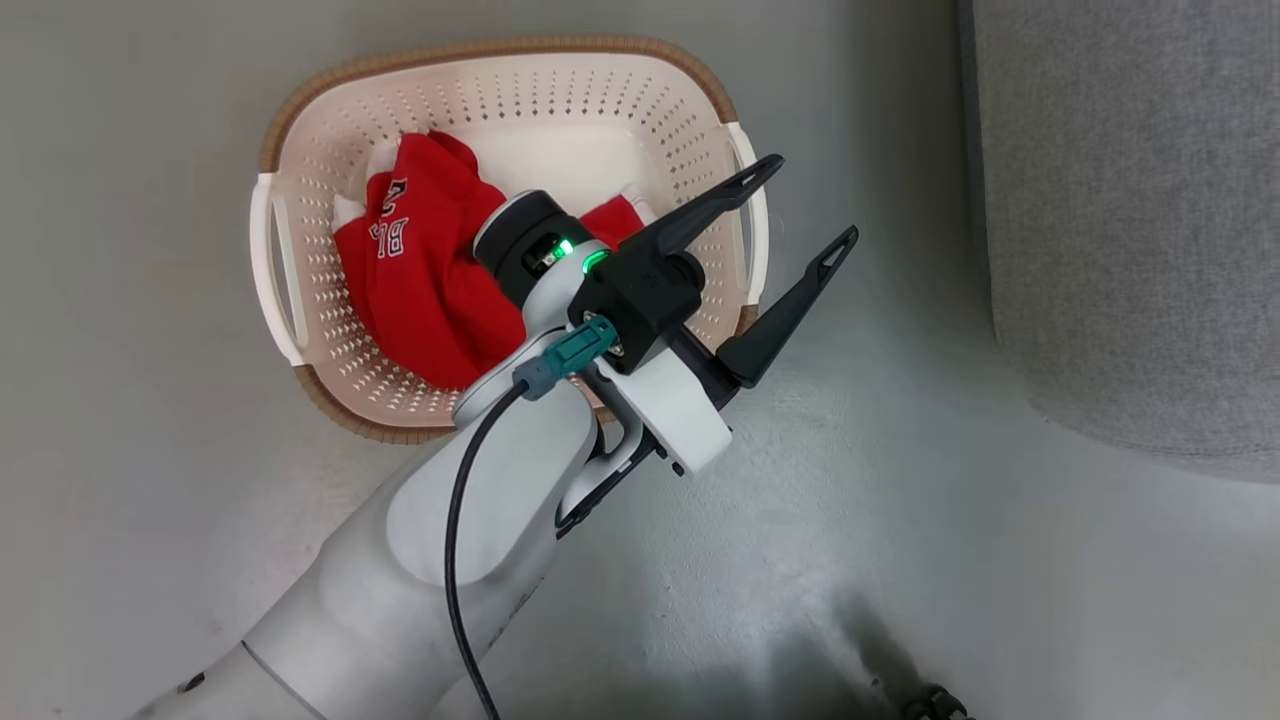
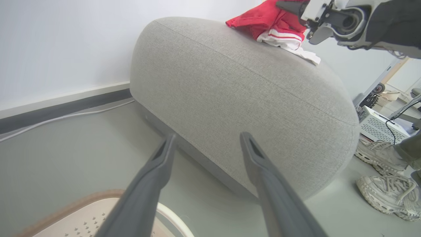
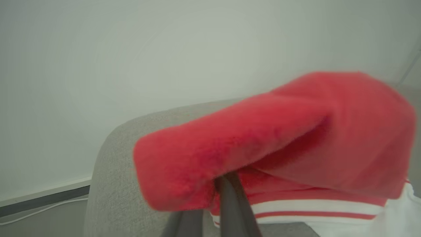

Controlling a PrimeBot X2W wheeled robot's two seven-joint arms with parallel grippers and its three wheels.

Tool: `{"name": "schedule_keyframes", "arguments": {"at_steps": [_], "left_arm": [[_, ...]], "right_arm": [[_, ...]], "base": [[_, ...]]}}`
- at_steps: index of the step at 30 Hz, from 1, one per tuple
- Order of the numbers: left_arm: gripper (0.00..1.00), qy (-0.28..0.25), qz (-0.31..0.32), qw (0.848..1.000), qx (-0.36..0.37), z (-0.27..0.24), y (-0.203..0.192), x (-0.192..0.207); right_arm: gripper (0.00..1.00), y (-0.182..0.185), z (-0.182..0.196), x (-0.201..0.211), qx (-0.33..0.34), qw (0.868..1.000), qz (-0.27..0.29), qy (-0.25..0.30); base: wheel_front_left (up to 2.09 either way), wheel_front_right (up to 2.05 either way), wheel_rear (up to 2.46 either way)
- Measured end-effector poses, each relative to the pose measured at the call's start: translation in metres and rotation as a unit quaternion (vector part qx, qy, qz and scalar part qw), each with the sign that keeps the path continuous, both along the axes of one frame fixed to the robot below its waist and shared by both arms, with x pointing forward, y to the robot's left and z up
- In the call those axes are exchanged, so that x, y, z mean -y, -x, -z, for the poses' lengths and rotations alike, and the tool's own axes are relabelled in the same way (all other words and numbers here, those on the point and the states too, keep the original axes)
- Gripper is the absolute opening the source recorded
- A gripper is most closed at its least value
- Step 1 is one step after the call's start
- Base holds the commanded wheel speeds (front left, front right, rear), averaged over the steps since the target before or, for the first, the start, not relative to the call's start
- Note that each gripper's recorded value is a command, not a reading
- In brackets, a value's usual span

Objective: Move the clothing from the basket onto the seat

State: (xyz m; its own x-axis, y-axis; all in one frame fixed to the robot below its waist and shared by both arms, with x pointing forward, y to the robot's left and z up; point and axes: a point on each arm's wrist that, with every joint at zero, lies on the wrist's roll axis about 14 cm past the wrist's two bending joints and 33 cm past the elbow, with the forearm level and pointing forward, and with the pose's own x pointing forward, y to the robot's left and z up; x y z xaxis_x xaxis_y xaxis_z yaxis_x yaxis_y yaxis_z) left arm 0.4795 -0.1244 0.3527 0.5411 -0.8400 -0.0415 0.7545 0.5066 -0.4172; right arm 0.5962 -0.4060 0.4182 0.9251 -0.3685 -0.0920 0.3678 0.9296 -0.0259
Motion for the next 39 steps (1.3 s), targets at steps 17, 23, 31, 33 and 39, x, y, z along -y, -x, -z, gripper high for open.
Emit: {"name": "schedule_keyframes", "arguments": {"at_steps": [17, 23, 31, 33, 39], "left_arm": [[1.0, -0.005, -0.068, 0.997, 0.025, -0.055, 0.006, -0.035], [1.0, -0.012, -0.116, 0.993, 0.025, -0.071, 0.013, -0.064], [1.0, -0.029, -0.218, 0.975, 0.029, -0.089, 0.023, -0.128], [1.0, -0.036, -0.243, 0.969, 0.031, -0.092, 0.028, -0.146], [1.0, -0.05, -0.314, 0.947, 0.043, -0.105, 0.045, -0.197]], "right_arm": [[1.0, 0.07, 0.003, -0.043, -0.012, 0.997, -0.025, -0.071], [1.0, 0.087, -0.015, -0.064, 0.001, 0.996, -0.052, -0.075], [1.0, 0.102, -0.039, -0.102, 0.024, 0.991, -0.103, -0.079], [1.0, 0.106, -0.044, -0.112, 0.029, 0.99, -0.115, -0.081], [1.0, 0.112, -0.059, -0.151, 0.048, 0.982, -0.163, -0.086]], "base": [[0.0, 0.0, 0.0], [0.0, 0.0, 0.0], [0.0, 0.0, 0.0], [0.0, 0.0, 0.0], [0.0, 0.0, 0.0]]}}
